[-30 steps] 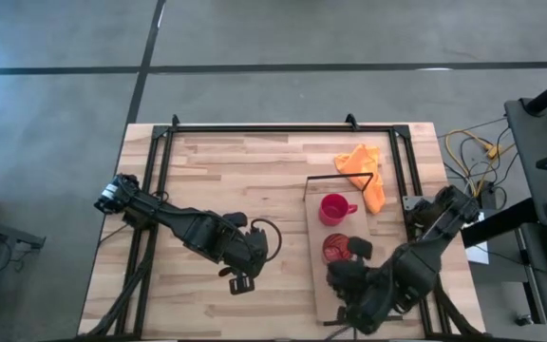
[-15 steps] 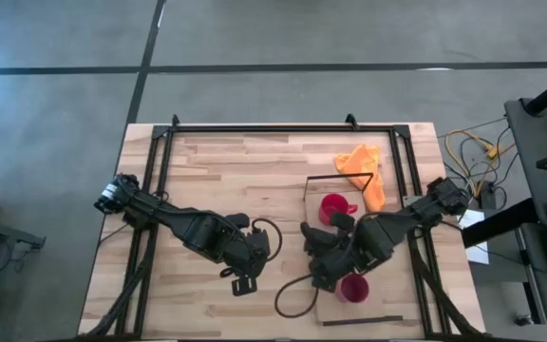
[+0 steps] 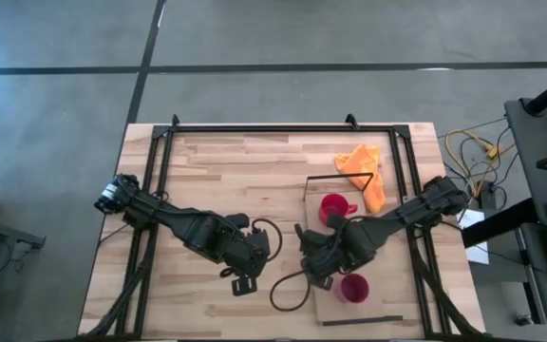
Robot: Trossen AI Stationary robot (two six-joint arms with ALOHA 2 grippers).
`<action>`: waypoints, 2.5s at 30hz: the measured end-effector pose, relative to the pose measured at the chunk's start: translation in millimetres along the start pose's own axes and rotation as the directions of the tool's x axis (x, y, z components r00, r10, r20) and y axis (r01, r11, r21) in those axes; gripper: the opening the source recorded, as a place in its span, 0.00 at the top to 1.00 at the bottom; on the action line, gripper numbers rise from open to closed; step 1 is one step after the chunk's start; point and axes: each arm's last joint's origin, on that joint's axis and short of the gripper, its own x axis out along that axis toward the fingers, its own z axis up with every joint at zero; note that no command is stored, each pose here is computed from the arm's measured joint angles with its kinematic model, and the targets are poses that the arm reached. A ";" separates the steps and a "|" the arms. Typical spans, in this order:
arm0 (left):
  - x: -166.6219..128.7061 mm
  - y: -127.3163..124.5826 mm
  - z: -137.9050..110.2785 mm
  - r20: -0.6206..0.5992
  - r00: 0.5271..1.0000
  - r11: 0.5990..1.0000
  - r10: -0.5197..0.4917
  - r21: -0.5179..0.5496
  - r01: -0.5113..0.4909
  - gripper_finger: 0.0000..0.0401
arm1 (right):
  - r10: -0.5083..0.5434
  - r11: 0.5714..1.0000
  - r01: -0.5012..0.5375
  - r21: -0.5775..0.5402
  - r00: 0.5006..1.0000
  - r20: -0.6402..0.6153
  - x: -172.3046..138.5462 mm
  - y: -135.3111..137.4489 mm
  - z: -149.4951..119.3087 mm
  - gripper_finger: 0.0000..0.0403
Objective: Stack small to large cups/mugs on shelf
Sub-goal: Adjust the brown cup, then return to Home Position
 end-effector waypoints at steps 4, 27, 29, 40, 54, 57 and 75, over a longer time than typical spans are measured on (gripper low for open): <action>0.0 -0.1 0.1 0.001 1.000 1.000 -0.001 -0.001 0.001 0.88 | -0.016 1.000 0.016 0.009 1.000 -0.014 8.3 -0.7 -2.1 0.98; 0.1 -1.1 1.4 0.015 1.000 1.000 -0.010 -0.003 0.010 0.88 | -0.006 0.999 0.005 0.039 1.000 0.018 -1.1 -11.3 -9.6 0.98; -0.5 -1.5 1.2 0.015 1.000 1.000 -0.011 -0.002 0.011 0.88 | 0.002 1.000 -0.003 0.007 0.997 0.078 -16.3 -14.3 -11.4 0.98; -49.9 5.8 4.9 0.181 0.983 0.999 -0.028 -0.016 0.032 0.88 | 0.082 0.988 -0.012 -0.157 0.890 0.448 -119.6 -42.8 -51.3 0.98; -137.6 49.9 -20.9 0.486 0.866 0.986 0.118 -0.160 -0.044 0.88 | 0.150 0.971 -0.040 -0.237 0.872 0.466 -126.4 -91.3 -107.5 0.98; -145.7 55.1 -23.4 0.524 0.836 0.979 0.163 -0.190 -0.072 0.88 | 0.162 0.970 -0.046 -0.237 0.850 0.501 -121.5 -102.8 -114.2 0.98; -177.9 105.6 1.3 0.716 0.674 0.983 0.182 -0.148 -0.108 0.88 | 0.218 0.961 0.029 -0.276 0.536 0.816 -127.9 -179.2 -61.1 0.98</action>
